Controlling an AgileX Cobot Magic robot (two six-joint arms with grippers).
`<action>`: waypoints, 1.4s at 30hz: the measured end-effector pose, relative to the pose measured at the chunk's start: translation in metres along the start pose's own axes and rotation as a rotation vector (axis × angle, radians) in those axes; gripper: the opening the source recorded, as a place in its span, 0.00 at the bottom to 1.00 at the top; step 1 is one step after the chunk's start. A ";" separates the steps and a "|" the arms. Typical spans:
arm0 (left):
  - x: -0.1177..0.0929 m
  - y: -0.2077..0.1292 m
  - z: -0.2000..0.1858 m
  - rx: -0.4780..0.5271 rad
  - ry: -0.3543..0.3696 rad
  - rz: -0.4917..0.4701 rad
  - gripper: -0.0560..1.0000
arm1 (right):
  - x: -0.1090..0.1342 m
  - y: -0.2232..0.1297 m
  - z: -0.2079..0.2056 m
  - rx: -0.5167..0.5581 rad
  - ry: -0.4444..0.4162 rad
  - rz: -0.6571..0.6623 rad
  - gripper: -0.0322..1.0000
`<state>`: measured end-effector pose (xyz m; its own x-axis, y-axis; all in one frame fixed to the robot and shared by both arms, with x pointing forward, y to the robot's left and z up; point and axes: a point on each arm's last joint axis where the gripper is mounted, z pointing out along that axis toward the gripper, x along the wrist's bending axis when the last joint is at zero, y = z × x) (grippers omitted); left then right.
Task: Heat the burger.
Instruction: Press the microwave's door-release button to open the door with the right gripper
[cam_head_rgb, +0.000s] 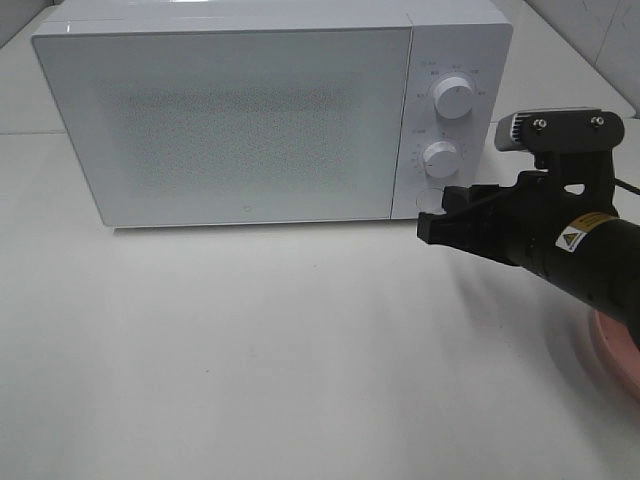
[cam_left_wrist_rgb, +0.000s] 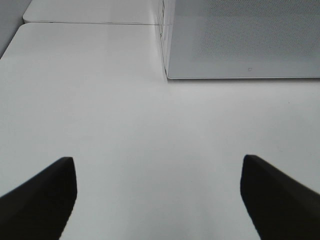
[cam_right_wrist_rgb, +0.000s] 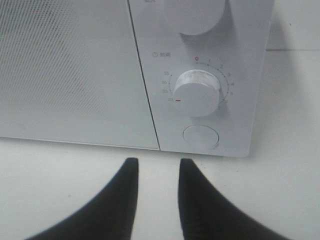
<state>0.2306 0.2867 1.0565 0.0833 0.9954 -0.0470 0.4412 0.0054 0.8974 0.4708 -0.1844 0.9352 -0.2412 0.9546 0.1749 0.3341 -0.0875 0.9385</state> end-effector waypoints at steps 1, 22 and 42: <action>0.000 0.000 0.000 0.000 0.000 0.000 0.82 | 0.000 0.001 0.000 -0.006 0.000 0.054 0.23; 0.000 0.000 0.000 0.000 0.000 0.000 0.82 | -0.004 -0.011 0.007 -0.005 -0.041 1.227 0.03; 0.000 0.000 0.000 0.000 0.000 0.000 0.82 | -0.026 -0.032 0.056 -0.072 -0.076 1.359 0.03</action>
<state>0.2306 0.2867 1.0565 0.0833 0.9954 -0.0470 0.4412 0.0054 0.8974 0.5175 -0.1904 0.8844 0.2882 0.1168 0.9504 0.2170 -0.9747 0.0540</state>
